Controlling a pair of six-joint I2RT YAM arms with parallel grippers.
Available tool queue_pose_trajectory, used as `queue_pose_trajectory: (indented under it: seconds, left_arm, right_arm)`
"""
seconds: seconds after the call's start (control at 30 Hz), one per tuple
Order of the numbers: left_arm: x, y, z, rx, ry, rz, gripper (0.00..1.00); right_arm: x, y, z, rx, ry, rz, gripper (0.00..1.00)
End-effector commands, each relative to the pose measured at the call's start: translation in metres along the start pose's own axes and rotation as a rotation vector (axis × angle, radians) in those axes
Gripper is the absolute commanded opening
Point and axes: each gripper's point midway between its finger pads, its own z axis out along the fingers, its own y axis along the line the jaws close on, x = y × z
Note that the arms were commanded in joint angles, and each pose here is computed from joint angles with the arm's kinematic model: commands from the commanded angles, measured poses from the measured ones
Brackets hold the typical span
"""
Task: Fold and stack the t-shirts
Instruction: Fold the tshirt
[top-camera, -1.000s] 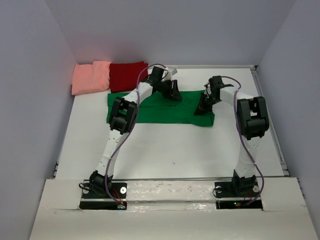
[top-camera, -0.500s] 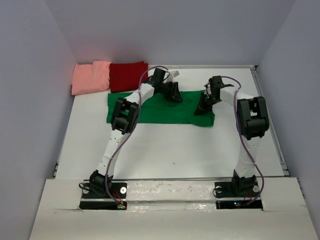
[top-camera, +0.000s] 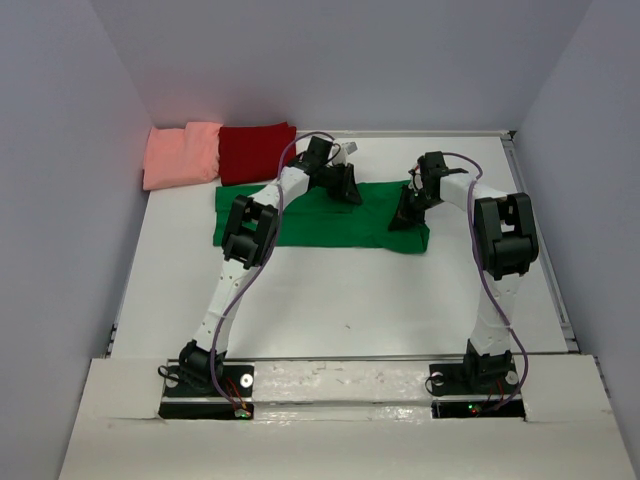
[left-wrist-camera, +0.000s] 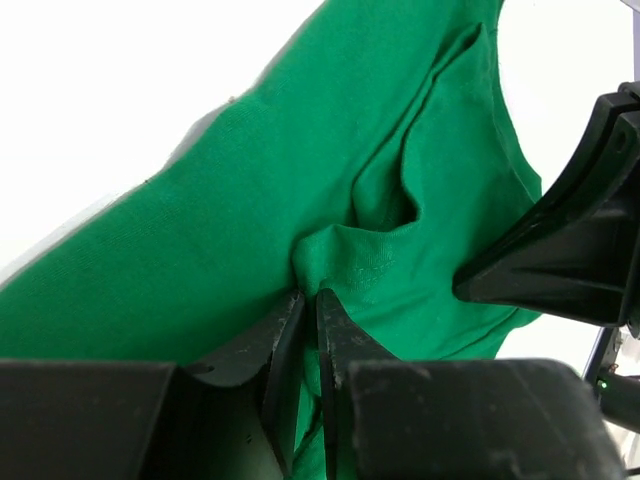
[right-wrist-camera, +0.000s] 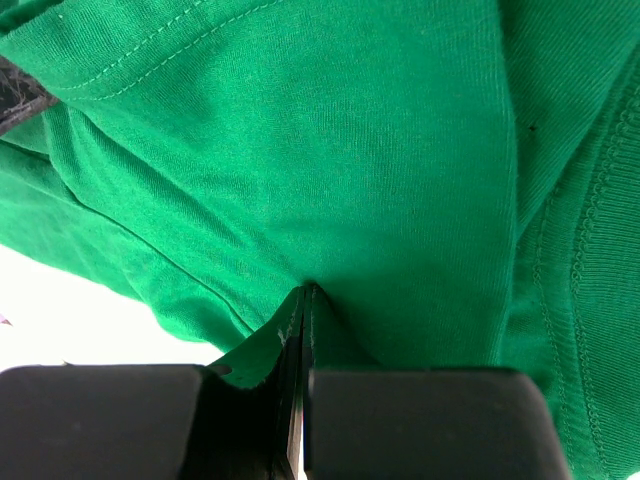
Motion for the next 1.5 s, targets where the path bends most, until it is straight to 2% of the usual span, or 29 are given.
queue_pose_trajectory:
  seconds: [0.0,0.4,0.7,0.77,1.1,1.2,1.23,1.3,1.33,1.47]
  left_arm:
    - [-0.039,-0.018,-0.022,-0.021,-0.098,0.050,0.22]
    - [-0.067,-0.026,-0.042,-0.064,-0.193,0.091,0.22]
    - [-0.068,-0.024,-0.051,-0.083,-0.193,0.085,0.25]
    - [-0.067,-0.023,-0.055,-0.087,-0.191,0.083,0.28]
    - [-0.077,-0.010,-0.077,-0.172,-0.227,0.062,0.31]
    - [-0.079,-0.009,-0.081,-0.172,-0.234,0.046,0.40]
    - [-0.080,-0.011,-0.083,-0.171,-0.236,0.048,0.40]
    - [-0.083,-0.018,-0.090,-0.173,-0.245,0.055,0.46]
    - [-0.085,-0.022,-0.094,-0.174,-0.249,0.062,0.47]
    - [-0.091,-0.043,-0.127,-0.208,-0.254,0.074,0.47]
  right_arm:
    - [0.006,-0.005,-0.008,0.037,0.002,-0.022,0.00]
    - [0.007,-0.005,-0.008,0.037,0.004,-0.027,0.00]
    - [0.006,-0.004,-0.008,0.035,0.003,-0.031,0.00]
    - [0.007,-0.004,-0.008,0.033,0.004,-0.031,0.00]
    - [0.008,-0.003,-0.008,0.026,0.007,-0.031,0.00]
    - [0.007,-0.002,-0.010,0.023,0.004,-0.033,0.00]
    - [0.006,-0.001,-0.010,0.022,0.001,-0.034,0.00]
    - [0.003,0.003,-0.013,0.010,-0.007,-0.043,0.05]
    - [0.001,0.005,-0.014,0.003,-0.011,-0.045,0.15]
    - [-0.009,0.023,-0.025,-0.055,-0.034,-0.076,0.39]
